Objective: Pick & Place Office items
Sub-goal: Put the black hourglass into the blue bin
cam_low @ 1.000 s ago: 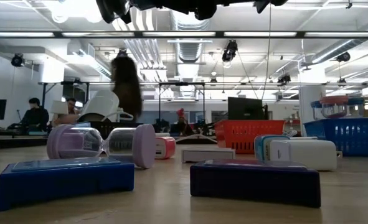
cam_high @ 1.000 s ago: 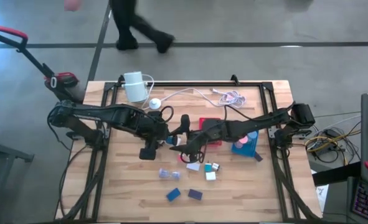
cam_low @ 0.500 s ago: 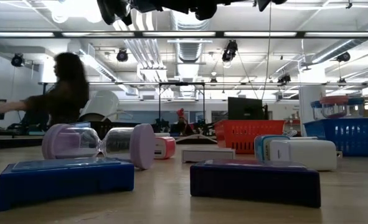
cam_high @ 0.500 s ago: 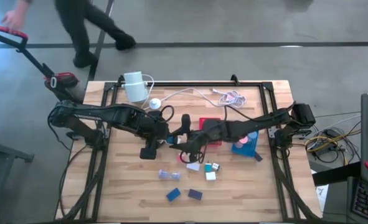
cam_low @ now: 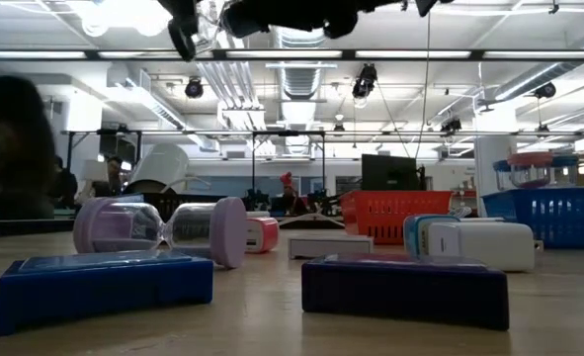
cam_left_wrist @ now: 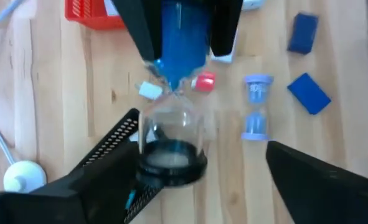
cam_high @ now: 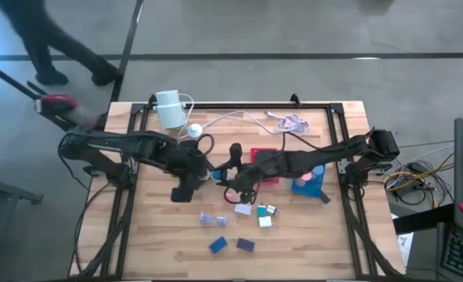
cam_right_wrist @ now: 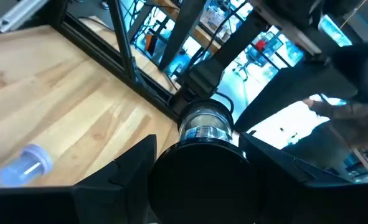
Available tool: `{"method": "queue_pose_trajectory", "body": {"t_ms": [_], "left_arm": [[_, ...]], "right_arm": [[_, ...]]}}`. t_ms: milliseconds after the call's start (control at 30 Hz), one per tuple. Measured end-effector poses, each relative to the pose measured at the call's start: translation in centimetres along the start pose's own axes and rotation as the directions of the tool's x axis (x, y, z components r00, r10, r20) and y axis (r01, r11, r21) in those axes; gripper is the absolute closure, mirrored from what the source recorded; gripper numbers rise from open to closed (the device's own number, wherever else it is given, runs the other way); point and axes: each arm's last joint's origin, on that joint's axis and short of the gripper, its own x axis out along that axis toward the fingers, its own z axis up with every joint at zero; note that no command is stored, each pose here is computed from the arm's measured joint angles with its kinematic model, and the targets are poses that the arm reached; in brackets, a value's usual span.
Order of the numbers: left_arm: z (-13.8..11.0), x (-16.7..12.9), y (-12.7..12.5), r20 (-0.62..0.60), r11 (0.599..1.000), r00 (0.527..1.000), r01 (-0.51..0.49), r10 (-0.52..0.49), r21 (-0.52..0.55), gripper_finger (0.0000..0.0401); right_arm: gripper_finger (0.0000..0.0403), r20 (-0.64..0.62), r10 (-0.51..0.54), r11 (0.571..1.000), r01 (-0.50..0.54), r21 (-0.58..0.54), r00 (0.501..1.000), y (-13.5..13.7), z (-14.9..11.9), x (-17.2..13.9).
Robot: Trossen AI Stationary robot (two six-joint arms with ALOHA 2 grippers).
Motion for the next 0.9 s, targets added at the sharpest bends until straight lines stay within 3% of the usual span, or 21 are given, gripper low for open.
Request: {"method": "queue_pose_trajectory", "body": {"t_ms": [200,400,633,800,900], "left_arm": [[-2.4,-3.5,-0.4,0.161,1.0,0.987,-0.001,-0.002,0.015,0.002],[-7.4,-4.6,0.1,0.37,0.999,0.929,-0.025,0.013,0.028,0.0033],[-12.5,-1.2,0.8,0.623,0.978,0.782,-0.122,-0.008,0.167,0.0089],[-14.6,1.4,1.3,0.784,0.985,0.62,-0.141,0.011,0.098,0.0173],[-15.3,3.0,1.6,0.85,0.975,0.506,-0.221,0.147,-0.036,0.0239]], "right_arm": [[0.0203,-0.01,0.013,0.998,-0.012,0.054,1.0,-0.4,0.8,-1.6],[0.0203,-0.013,0.032,0.993,-0.031,0.114,0.999,-1.0,1.9,-5.3],[0.0203,0.034,-0.002,0.973,-0.006,0.229,0.999,-1.9,2.4,-11.3],[0.0203,0.064,-0.024,0.956,0.004,0.293,0.998,-1.4,1.2,-14.7],[0.0203,0.104,-0.056,0.941,0.018,0.338,0.993,-0.9,0.3,-16.1]]}}
